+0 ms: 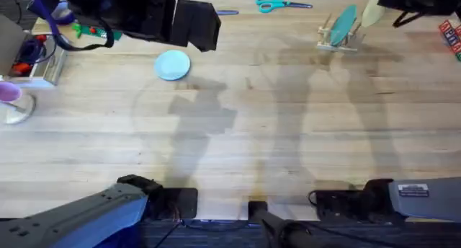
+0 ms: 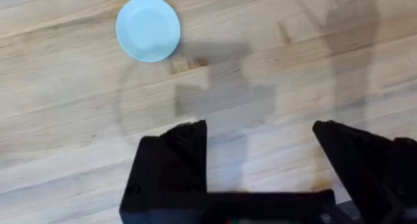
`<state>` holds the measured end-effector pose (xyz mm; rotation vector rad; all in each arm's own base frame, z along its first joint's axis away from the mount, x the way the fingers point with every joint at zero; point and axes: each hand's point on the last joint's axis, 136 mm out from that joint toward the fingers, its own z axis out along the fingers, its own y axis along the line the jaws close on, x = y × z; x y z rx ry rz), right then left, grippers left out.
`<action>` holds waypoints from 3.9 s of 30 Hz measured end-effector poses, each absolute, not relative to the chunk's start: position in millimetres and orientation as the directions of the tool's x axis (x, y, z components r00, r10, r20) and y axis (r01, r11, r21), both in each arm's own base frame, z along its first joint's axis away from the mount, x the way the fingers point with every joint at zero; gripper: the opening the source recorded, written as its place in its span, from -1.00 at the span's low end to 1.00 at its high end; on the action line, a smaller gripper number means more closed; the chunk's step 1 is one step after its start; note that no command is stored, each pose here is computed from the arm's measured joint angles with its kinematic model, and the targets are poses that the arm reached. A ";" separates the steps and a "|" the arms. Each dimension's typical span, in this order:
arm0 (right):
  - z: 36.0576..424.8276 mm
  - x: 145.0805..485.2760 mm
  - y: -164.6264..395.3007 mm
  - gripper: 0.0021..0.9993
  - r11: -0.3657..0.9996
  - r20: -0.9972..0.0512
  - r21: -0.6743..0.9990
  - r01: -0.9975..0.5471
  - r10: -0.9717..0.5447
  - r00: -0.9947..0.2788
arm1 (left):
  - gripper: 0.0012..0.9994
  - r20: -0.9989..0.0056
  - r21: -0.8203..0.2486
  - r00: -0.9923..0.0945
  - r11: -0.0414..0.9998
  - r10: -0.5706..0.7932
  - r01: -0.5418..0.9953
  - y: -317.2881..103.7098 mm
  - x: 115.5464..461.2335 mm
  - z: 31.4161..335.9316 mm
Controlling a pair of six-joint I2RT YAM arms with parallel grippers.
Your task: Pick up the plates from the table one by one and place each into a slot on the dish rack.
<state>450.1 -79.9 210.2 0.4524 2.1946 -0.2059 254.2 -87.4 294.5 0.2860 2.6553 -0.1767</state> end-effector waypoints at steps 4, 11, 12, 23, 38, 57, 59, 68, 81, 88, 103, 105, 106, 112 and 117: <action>207.0 450.7 -79.9 -0.95 0.921 -0.784 0.009 0.391 0.249 -0.569 | 0.99 -0.458 -0.076 -0.872 0.970 0.171 0.230 -87.4 254.3 294.4; 207.7 451.3 -80.0 -0.95 0.921 -0.786 0.010 0.391 0.248 -0.566 | 0.99 -0.458 -0.076 -0.872 0.970 0.171 0.230 -87.4 254.3 294.4; 207.6 451.3 -80.0 -0.95 0.921 -0.786 0.010 0.391 0.248 -0.566 | 0.99 -0.458 -0.076 -0.872 0.970 0.171 0.230 -87.4 254.3 294.4; 203.0 454.4 -80.3 -0.95 0.920 -0.784 0.008 0.391 0.249 -0.569 | 0.99 -0.458 -0.076 -0.872 0.970 0.171 0.230 -87.4 254.3 294.4; 185.5 463.2 -81.0 -0.95 0.920 -0.771 0.002 0.391 0.250 -0.586 | 0.99 -0.458 -0.076 -0.872 0.970 0.171 0.230 -87.4 254.3 294.4; 187.0 470.0 -80.8 -0.95 0.923 -0.785 0.009 0.385 0.244 -0.569 | 0.99 -0.458 -0.076 -0.872 0.970 0.171 0.230 -87.4 254.3 294.4; 184.8 472.0 -79.8 -0.95 0.925 -0.785 0.013 0.380 0.245 -0.570 | 0.99 -0.458 -0.076 -0.872 0.970 0.171 0.230 -87.3 254.3 294.5; 182.5 473.4 -76.7 -0.95 0.930 -0.780 0.024 0.366 0.246 -0.575 | 0.99 -0.458 -0.076 -0.872 0.970 0.171 0.230 -87.4 254.3 294.4; 164.5 476.2 -76.9 -0.95 0.931 -0.757 0.014 0.366 0.249 -0.604 | 0.99 -0.458 -0.076 -0.872 0.970 0.171 0.230 -87.4 254.3 294.4; 163.2 476.3 -77.5 -0.95 0.930 -0.755 0.014 0.366 0.250 -0.606 | 0.99 -0.458 -0.076 -0.872 0.970 0.171 0.230 -87.4 254.3 294.4; 155.1 477.3 -76.6 -0.95 0.933 -0.743 0.017 0.360 0.253 -0.620 | 0.99 -0.458 -0.076 -0.872 0.970 0.171 0.230 -87.4 254.3 294.4; 153.6 477.4 -76.5 -0.95 0.933 -0.741 0.016 0.360 0.253 -0.622 | 0.99 -0.458 -0.076 -0.872 0.970 0.171 0.230 -87.4 254.3 294.4; 153.4 477.3 -76.5 -0.95 0.933 -0.740 0.016 0.360 0.253 -0.623 | 0.99 -0.458 -0.076 -0.872 0.970 0.171 0.230 -87.4 254.2 294.4; 153.7 477.2 -77.5 -0.78 0.932 -0.741 0.016 0.362 0.254 -0.622 | 0.99 -0.458 -0.076 -0.872 0.970 0.171 0.230 -87.4 254.3 294.4; 153.8 477.4 -77.9 -0.70 0.932 -0.741 0.018 0.362 0.256 -0.621 | 0.99 -0.458 -0.076 -0.872 0.970 0.171 0.230 -87.3 254.3 294.5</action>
